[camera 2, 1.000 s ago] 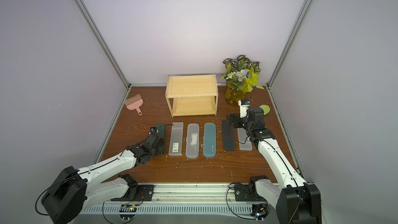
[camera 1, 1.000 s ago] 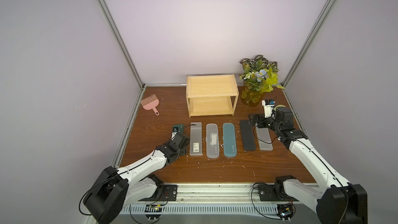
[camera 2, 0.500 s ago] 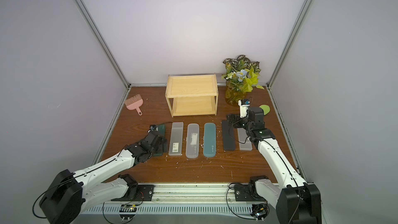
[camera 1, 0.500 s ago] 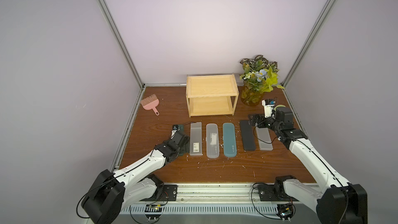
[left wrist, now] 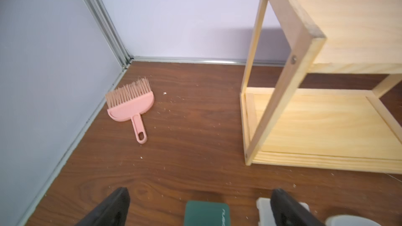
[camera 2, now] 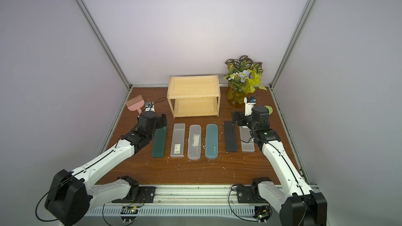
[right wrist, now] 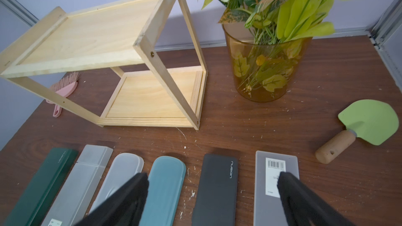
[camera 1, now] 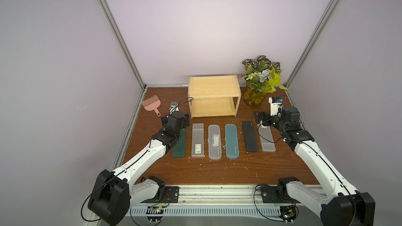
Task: Remove the pencil cases from the shelf
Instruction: Place the pencil case at the center of the board, then reset both arms
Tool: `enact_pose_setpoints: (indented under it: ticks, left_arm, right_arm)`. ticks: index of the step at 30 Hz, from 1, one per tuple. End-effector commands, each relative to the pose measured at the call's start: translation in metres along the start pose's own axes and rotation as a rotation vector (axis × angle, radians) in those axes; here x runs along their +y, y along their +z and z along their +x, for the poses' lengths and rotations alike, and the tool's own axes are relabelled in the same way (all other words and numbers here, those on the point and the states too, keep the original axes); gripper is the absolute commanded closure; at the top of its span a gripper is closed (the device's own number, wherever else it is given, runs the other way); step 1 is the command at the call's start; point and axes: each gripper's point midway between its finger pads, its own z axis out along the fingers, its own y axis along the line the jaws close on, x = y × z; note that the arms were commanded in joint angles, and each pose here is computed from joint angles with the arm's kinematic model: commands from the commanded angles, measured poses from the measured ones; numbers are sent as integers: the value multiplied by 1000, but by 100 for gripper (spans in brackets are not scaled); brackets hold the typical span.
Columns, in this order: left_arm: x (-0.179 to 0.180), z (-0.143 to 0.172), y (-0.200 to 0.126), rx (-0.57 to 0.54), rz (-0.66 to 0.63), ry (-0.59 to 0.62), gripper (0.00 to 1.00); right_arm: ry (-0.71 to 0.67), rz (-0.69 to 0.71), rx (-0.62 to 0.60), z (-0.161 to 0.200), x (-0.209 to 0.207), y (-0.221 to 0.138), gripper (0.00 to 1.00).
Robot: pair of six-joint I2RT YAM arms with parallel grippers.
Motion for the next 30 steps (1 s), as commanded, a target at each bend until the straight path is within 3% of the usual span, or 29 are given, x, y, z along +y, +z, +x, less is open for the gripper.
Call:
enact_pose_setpoints:
  ticks: [1, 8, 12, 19, 22, 30]
  left_arm:
    - [27, -5, 15, -99, -24, 13, 1]
    - [68, 31, 27, -146, -151, 72, 1]
    - [69, 36, 29, -241, -126, 67, 1]
    - [71, 36, 37, -303, -109, 67, 1]
    - [76, 49, 39, -298, -79, 32, 1]
    - [82, 52, 31, -346, -88, 7, 1]
  right_arm:
    - [10, 85, -54, -17, -12, -6, 1]
    - [-29, 238, -79, -11, -40, -5, 1]
    - [-49, 252, -117, -12, -43, -4, 1]
    - [-141, 270, -249, -25, -44, -21, 1]
    - [-176, 281, -310, -29, -45, -28, 1]
    - [-213, 309, -434, -2, -58, -14, 1]
